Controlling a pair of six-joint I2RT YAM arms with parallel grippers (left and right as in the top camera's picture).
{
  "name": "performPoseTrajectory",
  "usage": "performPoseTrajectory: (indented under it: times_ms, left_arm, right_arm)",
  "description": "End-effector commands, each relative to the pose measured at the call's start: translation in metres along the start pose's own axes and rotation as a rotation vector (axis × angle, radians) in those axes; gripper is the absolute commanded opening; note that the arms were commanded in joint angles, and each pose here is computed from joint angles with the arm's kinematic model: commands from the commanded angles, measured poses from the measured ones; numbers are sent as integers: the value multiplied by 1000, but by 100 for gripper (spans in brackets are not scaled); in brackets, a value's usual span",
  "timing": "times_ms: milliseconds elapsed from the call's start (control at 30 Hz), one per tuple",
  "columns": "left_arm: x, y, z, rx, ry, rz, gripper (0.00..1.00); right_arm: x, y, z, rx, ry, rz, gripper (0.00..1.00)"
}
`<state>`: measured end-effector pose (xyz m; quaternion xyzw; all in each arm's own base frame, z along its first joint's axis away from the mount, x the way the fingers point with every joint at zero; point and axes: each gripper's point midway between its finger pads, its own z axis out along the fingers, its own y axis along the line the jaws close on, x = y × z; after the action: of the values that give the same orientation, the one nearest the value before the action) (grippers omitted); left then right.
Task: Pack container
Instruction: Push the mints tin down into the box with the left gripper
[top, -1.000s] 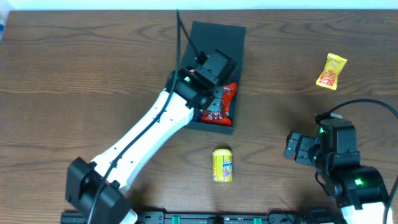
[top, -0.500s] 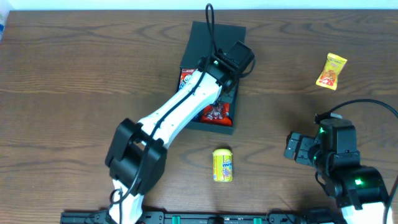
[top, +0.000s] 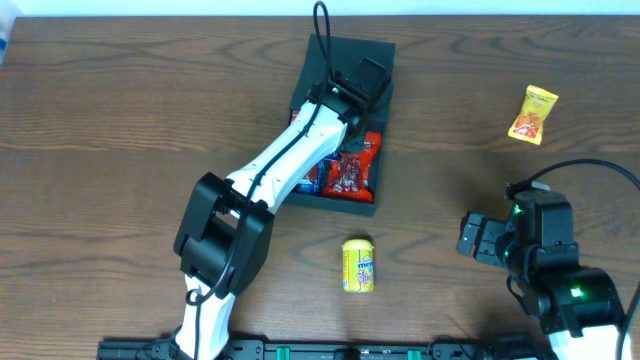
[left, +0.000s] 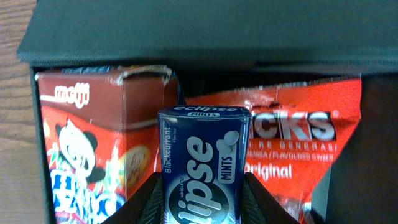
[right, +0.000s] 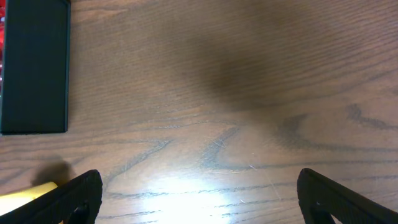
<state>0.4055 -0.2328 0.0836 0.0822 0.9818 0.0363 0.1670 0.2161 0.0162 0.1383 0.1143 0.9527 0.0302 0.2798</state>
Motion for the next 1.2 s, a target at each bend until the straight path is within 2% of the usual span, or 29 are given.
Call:
performPoseTrajectory:
  times_ms: [0,333,733,900,1067,1133,1167]
  left_arm:
    - [-10,6,4,-14,-19,-23,21]
    - [-21,10,10,-5,-48,-49,22]
    - [-14,11,34,-24,-6,-46,22]
    - [-17,11,34,-22,-16,-49,30]
    - [-17,11,34,-21,-15,-49,44]
    - [-17,11,34,-21,-15,-49,54]
    - [-17,11,34,-22,-15,-49,54]
  right_arm:
    - [-1,-2,-1,7,-5,-5,99]
    - [-1,-2,-1,6,-5,-5,99]
    - [-1,-2,-1,7,-5,-5,99]
    - [-1,-2,-1,7,-5,-5,99]
    - [-1,-2,-1,7,-5,-5,99]
    - [-1,-2,-1,7,-5,-5,99]
    - [-1,-2,-1,7,-5,-5,99]
